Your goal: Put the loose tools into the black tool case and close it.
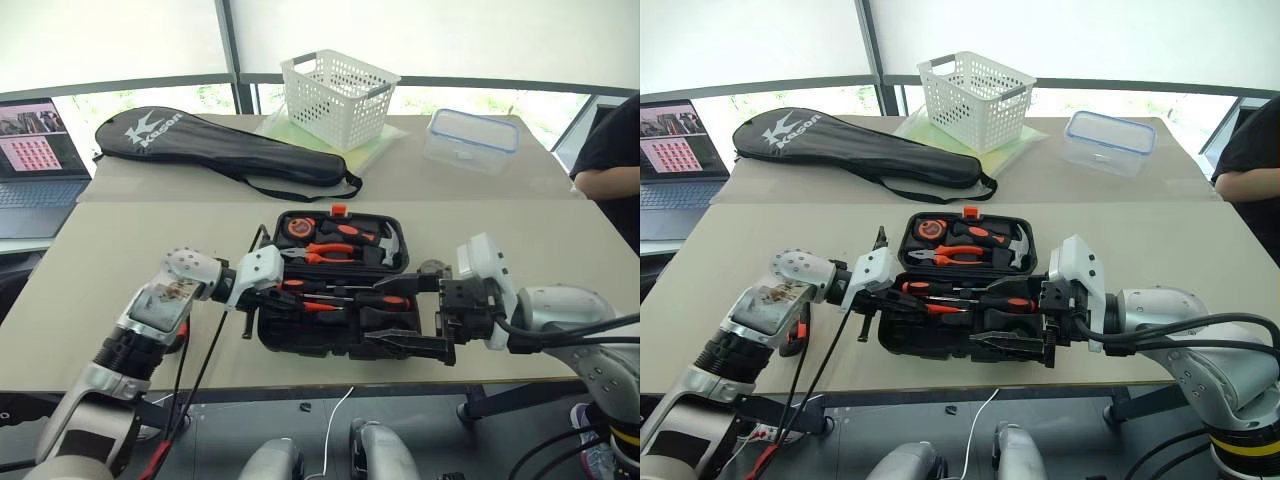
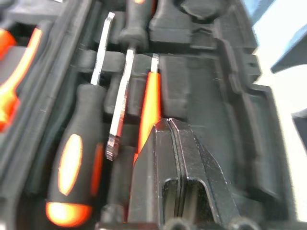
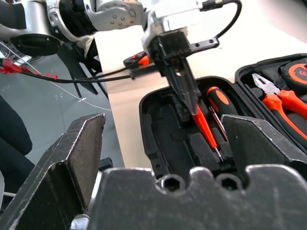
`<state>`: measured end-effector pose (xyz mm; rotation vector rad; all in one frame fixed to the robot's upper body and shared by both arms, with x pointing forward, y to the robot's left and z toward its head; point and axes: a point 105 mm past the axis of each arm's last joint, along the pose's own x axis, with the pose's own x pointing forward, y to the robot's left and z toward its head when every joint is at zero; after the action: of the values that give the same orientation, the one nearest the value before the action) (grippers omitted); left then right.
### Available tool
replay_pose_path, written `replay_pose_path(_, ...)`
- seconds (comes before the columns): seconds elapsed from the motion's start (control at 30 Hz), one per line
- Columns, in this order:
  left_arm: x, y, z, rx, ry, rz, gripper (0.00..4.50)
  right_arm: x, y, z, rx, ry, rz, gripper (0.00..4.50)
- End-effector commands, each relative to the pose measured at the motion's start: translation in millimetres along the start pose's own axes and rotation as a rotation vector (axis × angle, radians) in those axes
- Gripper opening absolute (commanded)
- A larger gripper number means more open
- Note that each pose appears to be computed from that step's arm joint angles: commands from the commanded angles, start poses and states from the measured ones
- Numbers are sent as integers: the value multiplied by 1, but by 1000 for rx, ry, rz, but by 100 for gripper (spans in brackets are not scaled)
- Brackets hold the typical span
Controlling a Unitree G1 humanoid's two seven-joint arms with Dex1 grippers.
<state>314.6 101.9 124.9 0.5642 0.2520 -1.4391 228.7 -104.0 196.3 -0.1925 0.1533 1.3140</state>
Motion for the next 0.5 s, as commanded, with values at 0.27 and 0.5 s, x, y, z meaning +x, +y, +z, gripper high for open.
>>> replay_pose_path(0.27,2,-4,11,52,-46,4,3,-2,3,6,-24,-15,2,450)
replay_pose_path(0.5,1,-1,8,77,-28,23,3,-1,5,6,-17,-17,6,450)
